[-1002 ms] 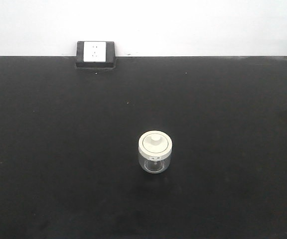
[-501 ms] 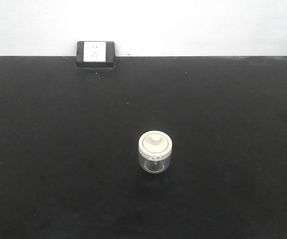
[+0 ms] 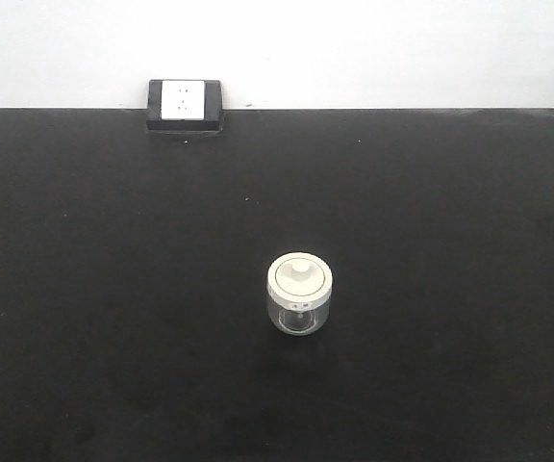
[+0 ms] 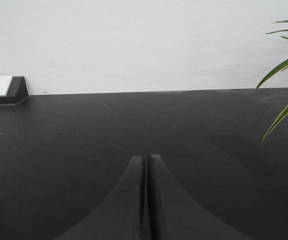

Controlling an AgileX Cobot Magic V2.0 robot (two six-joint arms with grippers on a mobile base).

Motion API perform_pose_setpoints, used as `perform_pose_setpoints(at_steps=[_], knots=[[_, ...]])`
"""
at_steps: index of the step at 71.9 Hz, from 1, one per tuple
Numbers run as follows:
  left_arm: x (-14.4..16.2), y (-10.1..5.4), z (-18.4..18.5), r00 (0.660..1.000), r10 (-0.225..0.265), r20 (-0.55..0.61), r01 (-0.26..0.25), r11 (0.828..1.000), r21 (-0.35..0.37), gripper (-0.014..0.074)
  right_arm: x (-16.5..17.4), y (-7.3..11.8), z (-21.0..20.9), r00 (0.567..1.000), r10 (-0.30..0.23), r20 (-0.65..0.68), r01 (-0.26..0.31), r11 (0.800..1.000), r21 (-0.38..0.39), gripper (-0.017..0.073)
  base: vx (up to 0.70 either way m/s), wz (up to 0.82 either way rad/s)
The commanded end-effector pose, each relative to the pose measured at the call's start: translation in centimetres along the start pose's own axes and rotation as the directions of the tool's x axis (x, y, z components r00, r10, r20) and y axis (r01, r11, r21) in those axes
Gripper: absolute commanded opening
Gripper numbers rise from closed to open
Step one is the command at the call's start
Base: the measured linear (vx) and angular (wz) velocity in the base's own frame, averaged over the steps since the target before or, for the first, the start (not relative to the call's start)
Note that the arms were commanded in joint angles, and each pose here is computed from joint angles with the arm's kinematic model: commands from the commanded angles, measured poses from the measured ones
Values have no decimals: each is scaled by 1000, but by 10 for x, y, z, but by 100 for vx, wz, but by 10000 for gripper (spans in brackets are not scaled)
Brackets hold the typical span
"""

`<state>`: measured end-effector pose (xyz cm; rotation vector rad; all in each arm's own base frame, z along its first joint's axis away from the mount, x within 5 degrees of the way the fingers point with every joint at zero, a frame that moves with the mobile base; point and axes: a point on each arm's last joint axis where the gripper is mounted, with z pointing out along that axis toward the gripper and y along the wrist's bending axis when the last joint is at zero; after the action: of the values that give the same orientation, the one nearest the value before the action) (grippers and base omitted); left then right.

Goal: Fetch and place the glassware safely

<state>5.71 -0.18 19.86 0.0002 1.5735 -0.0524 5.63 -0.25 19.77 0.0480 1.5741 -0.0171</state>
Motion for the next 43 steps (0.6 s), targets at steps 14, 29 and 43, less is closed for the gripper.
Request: perform_pose_setpoints(at_steps=[14, 29, 43], knots=[[3, 0, 0, 998, -16, 56, 15, 1000, 4, -7, 0, 0, 0, 998, -14, 55, 14, 1000, 1, -8, 0, 0], [3, 0, 0, 998, -16, 56, 15, 1000, 4, -7, 0, 0, 0, 998, -14, 56, 14, 1000, 1, -8, 0, 0], [3, 0, 0, 998, -16, 56, 15, 1000, 4, -7, 0, 0, 0, 998, -14, 56, 14, 1000, 1, -8, 0, 0]])
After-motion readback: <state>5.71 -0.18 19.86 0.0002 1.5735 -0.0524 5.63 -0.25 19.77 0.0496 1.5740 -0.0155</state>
